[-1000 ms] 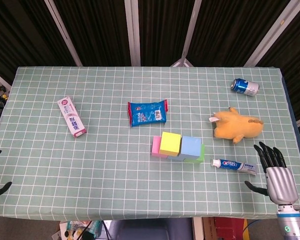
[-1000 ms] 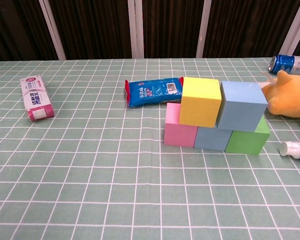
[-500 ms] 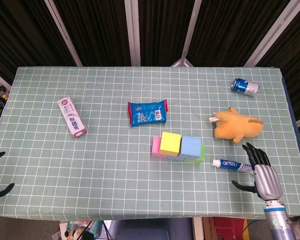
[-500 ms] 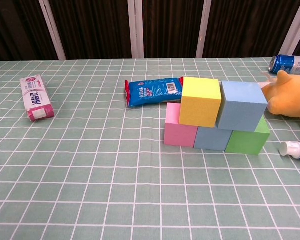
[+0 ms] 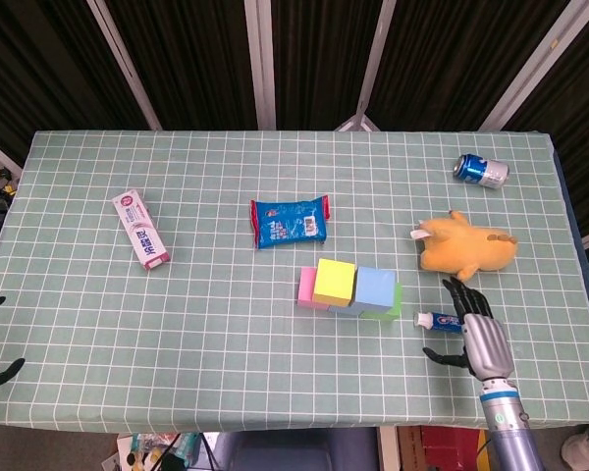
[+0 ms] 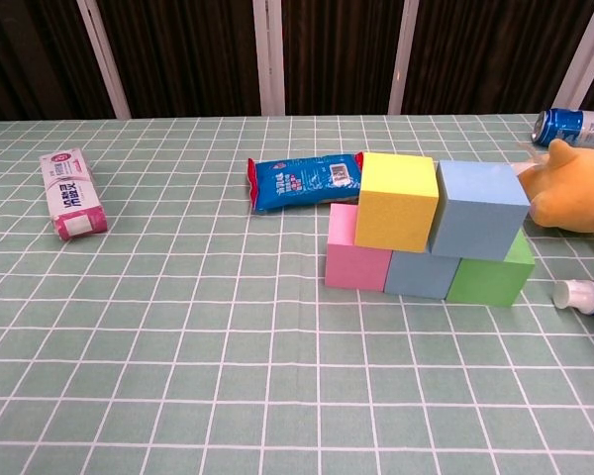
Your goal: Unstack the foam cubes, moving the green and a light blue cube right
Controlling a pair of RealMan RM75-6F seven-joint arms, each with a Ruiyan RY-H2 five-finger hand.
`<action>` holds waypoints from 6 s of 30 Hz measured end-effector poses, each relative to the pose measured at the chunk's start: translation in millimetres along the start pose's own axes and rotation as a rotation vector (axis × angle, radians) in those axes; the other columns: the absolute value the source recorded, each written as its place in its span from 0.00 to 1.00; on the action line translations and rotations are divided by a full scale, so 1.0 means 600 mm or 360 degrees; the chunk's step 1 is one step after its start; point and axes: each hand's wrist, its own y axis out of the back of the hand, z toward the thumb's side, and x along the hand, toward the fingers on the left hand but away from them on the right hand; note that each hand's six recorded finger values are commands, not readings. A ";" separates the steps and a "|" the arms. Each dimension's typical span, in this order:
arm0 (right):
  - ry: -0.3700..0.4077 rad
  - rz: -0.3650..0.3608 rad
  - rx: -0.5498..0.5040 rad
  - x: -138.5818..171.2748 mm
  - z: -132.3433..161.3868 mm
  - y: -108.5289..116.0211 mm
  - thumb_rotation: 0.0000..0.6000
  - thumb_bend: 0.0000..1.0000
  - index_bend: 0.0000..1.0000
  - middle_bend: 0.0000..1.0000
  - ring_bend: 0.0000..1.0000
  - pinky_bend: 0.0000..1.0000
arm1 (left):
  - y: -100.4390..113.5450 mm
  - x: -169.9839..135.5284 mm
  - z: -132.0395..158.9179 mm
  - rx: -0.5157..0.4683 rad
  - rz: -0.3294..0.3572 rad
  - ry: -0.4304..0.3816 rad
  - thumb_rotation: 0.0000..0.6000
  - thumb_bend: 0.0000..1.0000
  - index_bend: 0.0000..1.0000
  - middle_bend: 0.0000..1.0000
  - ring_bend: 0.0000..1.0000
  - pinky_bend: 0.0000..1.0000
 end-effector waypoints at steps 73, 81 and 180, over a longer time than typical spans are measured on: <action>-0.0021 -0.0115 -0.0295 -0.129 0.097 -0.115 1.00 0.35 0.33 0.35 0.70 0.21 | -0.006 0.007 -0.003 -0.0013 -0.0031 0.0031 1.00 0.10 0.21 0.00 0.00 0.00; 0.0172 -0.0098 -0.0330 -0.126 0.207 -0.111 1.00 0.35 0.33 0.35 0.70 0.21 | -0.004 0.008 -0.005 -0.0019 -0.0027 0.0035 1.00 0.10 0.21 0.00 0.00 0.00; 0.0187 0.0101 -0.0139 -0.067 0.255 -0.185 1.00 0.05 0.03 0.03 0.26 0.02 | -0.001 0.015 -0.015 -0.0039 -0.0030 0.0062 1.00 0.10 0.21 0.00 0.00 0.00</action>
